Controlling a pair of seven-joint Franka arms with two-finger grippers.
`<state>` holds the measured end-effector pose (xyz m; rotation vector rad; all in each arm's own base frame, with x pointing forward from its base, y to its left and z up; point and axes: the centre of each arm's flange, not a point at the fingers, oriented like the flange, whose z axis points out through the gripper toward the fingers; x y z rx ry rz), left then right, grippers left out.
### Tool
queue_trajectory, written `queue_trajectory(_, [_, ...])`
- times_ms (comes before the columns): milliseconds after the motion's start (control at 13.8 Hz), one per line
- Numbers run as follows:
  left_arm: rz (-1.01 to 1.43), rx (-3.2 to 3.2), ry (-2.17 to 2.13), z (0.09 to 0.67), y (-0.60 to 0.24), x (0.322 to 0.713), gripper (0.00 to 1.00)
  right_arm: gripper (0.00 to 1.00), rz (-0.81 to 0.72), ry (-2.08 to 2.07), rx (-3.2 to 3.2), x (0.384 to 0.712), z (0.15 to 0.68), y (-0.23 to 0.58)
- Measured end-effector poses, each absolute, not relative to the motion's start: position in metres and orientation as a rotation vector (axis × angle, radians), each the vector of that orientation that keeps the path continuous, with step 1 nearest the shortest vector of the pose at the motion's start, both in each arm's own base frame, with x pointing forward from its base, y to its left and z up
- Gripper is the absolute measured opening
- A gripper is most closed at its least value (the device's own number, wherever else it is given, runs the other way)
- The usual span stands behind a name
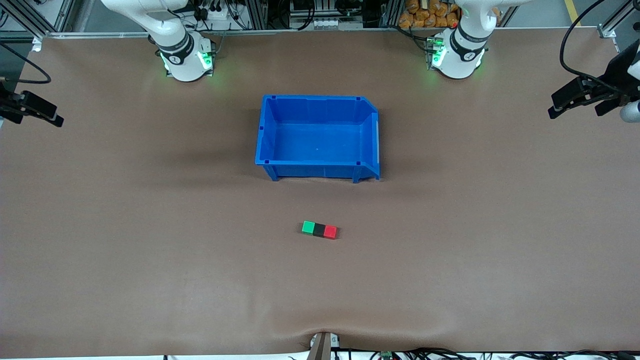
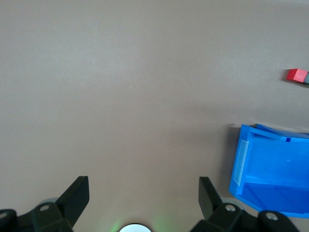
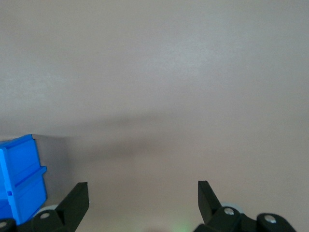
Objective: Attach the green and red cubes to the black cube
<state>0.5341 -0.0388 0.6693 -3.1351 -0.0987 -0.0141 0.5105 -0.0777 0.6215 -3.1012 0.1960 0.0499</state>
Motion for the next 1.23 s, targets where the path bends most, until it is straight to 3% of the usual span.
queue_trajectory(722, [0.000, -3.136, -0.098, 0.664, -0.039, 0.537, 1.00, 1.00, 0.029, 0.284, -3.069, 0.507, 0.625, -0.093])
queue_trajectory(1228, [0.018, -3.136, -0.098, 0.658, -0.039, 0.541, 1.00, 1.00, 0.034, 0.345, -3.069, 0.529, 0.627, -0.090])
